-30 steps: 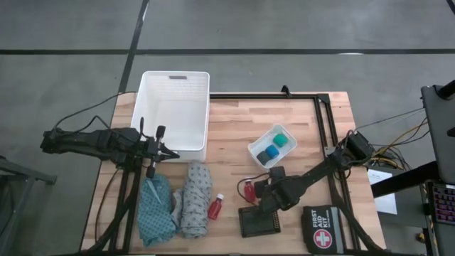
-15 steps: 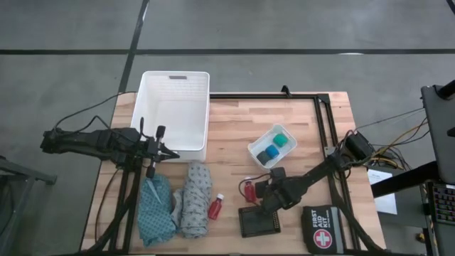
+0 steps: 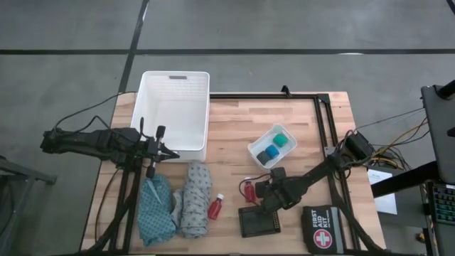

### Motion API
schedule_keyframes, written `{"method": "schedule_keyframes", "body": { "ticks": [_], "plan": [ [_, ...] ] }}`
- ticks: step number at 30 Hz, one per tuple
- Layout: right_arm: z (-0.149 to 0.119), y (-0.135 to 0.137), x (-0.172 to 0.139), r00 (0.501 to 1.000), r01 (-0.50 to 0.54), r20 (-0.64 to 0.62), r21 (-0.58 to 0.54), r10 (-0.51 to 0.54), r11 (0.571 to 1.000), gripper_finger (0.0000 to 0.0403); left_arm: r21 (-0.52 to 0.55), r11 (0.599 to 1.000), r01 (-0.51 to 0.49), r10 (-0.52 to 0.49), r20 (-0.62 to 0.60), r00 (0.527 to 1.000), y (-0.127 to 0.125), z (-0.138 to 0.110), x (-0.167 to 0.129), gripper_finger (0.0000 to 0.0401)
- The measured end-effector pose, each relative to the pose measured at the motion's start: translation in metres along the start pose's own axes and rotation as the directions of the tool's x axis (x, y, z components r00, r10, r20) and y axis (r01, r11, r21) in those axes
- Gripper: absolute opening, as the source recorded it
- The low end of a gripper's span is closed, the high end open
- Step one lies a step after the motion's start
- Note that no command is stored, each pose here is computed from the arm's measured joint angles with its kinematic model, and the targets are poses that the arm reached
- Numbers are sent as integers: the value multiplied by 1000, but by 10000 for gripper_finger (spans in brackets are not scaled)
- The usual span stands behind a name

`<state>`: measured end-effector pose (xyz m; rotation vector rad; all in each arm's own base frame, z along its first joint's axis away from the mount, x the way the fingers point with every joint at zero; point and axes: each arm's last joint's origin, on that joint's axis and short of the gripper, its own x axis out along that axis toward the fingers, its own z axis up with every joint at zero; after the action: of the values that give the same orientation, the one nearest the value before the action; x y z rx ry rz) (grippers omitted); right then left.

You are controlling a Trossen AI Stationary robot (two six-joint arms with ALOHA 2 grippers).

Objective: Pick & place medical supplies in basket/bin
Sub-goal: Put the right red pill bottle into the black bin

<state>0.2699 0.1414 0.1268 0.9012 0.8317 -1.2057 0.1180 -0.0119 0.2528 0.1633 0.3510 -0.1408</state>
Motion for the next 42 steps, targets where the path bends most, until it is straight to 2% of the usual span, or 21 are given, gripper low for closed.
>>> {"method": "schedule_keyframes", "body": {
  "ticks": [19, 42],
  "plan": [
    [2, 3, 0, 1000, -7, -3, 9, 7, 1000, 137, 0, 1000, 0, 0, 0, 1000, 0, 0, 0, 6],
    [7, 3, -11, 999, -31, -16, -3, 31, 1000, 141, 0, 1000, 0, 0, 0, 1000, 0, 0, 0, 6]
  ]
}}
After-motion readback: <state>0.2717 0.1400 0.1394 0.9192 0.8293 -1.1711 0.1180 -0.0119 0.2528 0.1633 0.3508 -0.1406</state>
